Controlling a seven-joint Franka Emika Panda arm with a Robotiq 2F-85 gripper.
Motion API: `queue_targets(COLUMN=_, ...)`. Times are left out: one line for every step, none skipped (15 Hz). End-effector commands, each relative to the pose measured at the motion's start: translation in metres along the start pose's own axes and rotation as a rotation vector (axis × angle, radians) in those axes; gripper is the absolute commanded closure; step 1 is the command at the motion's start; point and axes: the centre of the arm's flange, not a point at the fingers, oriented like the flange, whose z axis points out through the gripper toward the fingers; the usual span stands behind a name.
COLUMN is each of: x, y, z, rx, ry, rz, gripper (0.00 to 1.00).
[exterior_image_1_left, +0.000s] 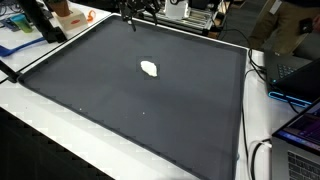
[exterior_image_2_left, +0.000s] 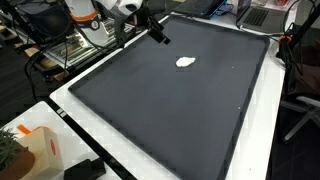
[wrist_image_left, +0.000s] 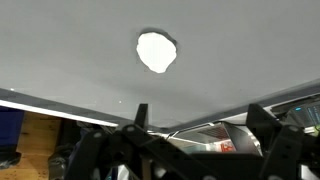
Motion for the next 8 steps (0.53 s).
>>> queue_targets(x=-0.006, y=0.009, z=0.038, rx=-0.05, ry=0.022, rz=0.043, gripper=0.0)
queue_targets(x=-0.006, y=0.01, z=0.04, rx=-0.044, ry=0.025, rz=0.069, gripper=0.0)
queue_targets(x=0.001, y=-0.001, z=0.013, rx=-0.028, ry=-0.008, rz=0.04, gripper=0.0)
queue_targets(x=0.001, y=-0.001, z=0.016, rx=-0.03, ry=-0.008, rz=0.05, gripper=0.0)
queue_targets(x=0.002, y=0.0, z=0.018, rx=-0.028, ry=-0.007, rz=0.054, gripper=0.0)
queue_targets(x=0.002, y=0.0, z=0.019, rx=-0.028, ry=-0.007, rz=0.056, gripper=0.0)
queue_targets(x=0.002, y=0.001, z=0.019, rx=-0.029, ry=-0.006, rz=0.058, gripper=0.0)
queue_targets(x=0.003, y=0.002, z=0.026, rx=-0.063, ry=0.0, rz=0.055, gripper=0.0)
